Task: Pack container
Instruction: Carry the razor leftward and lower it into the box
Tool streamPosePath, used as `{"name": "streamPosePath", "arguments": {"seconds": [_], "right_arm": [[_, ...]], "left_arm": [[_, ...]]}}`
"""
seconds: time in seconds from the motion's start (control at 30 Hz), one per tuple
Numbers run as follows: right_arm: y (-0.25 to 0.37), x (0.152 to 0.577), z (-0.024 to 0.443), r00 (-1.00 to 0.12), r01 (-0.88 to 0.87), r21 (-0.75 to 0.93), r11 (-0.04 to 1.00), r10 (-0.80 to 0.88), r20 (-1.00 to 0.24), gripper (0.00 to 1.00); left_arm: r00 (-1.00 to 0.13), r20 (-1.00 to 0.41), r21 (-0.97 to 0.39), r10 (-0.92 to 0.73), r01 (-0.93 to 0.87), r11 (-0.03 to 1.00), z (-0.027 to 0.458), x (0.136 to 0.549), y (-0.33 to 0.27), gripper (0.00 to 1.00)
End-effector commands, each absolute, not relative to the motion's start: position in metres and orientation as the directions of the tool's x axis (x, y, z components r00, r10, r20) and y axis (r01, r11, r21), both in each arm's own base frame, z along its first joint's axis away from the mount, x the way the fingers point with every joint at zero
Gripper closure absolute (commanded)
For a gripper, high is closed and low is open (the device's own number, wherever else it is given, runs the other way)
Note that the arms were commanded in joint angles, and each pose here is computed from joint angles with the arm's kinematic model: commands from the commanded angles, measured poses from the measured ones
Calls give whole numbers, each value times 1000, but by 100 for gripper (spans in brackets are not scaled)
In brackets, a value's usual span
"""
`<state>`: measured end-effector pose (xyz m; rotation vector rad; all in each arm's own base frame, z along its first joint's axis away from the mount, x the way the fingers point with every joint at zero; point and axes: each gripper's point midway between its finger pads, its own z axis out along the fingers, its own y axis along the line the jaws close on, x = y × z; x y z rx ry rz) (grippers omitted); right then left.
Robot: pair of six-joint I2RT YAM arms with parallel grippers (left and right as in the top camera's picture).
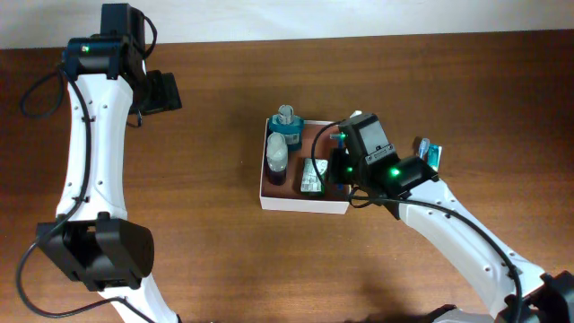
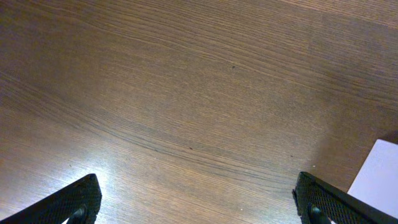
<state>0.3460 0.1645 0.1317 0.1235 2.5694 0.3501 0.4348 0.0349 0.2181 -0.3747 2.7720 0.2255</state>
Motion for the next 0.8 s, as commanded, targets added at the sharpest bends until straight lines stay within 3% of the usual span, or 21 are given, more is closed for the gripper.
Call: {"name": "streamPosePath", "arguments": {"seconds": [0.0, 0.6, 0.77], "right_arm": [[172, 351, 120, -860, 31, 270, 962, 163, -483, 96], [179, 365, 87, -875, 29, 249, 968, 145, -463, 95], [179, 365, 86, -877, 29, 248, 968, 144, -459, 70]], "left_arm": [[-896, -384, 108, -224, -284, 953, 234, 433, 35, 1], [-896, -384, 108, -224, -284, 953, 234, 433, 35, 0], [-896, -384, 108, -224, -284, 953, 234, 433, 35, 1]]}}
